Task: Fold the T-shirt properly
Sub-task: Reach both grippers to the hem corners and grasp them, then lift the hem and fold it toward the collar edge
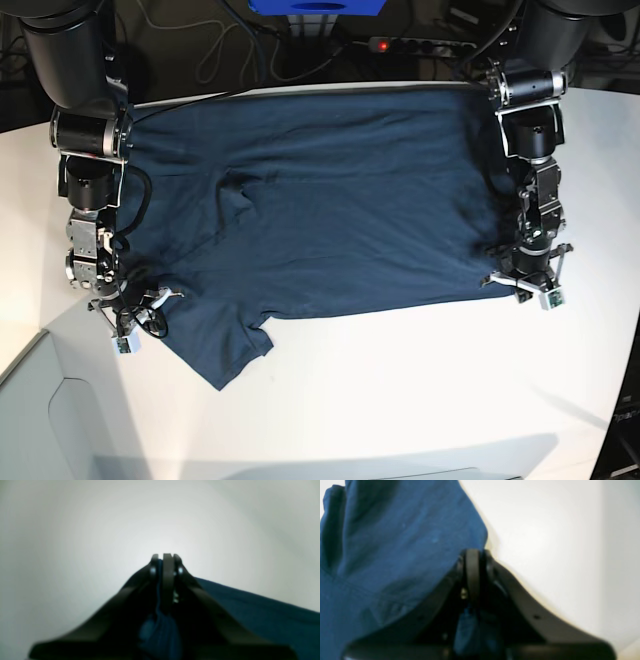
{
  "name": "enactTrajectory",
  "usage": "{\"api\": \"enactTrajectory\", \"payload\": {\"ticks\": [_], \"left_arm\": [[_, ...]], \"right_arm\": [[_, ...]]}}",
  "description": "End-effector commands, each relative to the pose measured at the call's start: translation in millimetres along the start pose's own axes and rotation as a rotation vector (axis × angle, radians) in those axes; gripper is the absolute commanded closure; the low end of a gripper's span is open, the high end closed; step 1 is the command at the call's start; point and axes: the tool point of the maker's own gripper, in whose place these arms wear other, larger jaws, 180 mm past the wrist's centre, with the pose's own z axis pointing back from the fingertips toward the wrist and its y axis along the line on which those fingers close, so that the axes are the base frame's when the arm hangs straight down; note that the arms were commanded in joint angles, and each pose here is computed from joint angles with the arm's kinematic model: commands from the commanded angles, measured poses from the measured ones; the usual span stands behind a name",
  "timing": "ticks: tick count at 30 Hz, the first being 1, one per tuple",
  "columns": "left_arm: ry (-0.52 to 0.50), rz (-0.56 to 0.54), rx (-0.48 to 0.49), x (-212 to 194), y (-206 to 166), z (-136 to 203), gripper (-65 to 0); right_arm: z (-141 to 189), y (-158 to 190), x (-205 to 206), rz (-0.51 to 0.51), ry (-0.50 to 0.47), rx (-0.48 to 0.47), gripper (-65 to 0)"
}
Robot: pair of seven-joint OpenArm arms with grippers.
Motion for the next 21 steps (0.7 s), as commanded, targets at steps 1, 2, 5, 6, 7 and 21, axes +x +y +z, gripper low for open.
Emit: {"api": "enactTrajectory", "payload": {"ticks": [1,2,5,6,7,21], "left_arm": [[0.054,-0.013,0.02,-7,7,0,0.0],[0.054,-0.013,0.02,-7,7,0,0.0],[0.054,-0.006,0.017,-6,6,0,0.0],[0.044,-0.007,0.015,-2,5,0,0.0],[0.026,-0.009,0.01,5,3,1,0.0],[-0.082,-0.086,-0.046,42,-11,39,0.0]], "right_arm": [[1,-5,12,0.017,-0.008,-0.01,-0.7],[2,-6,15,0.021,-0.014,-0.013,-0.4],[6,-5,40,0.055,-0.074,-0.018,-0.1],[8,-4,42,0.068,-0.086,-0.021,-0.1],[11,-4,48,0.083,-0.099,-0.025,-0.1],[56,9,68,0.247,-0.156,-0.072,-0.1]]}}
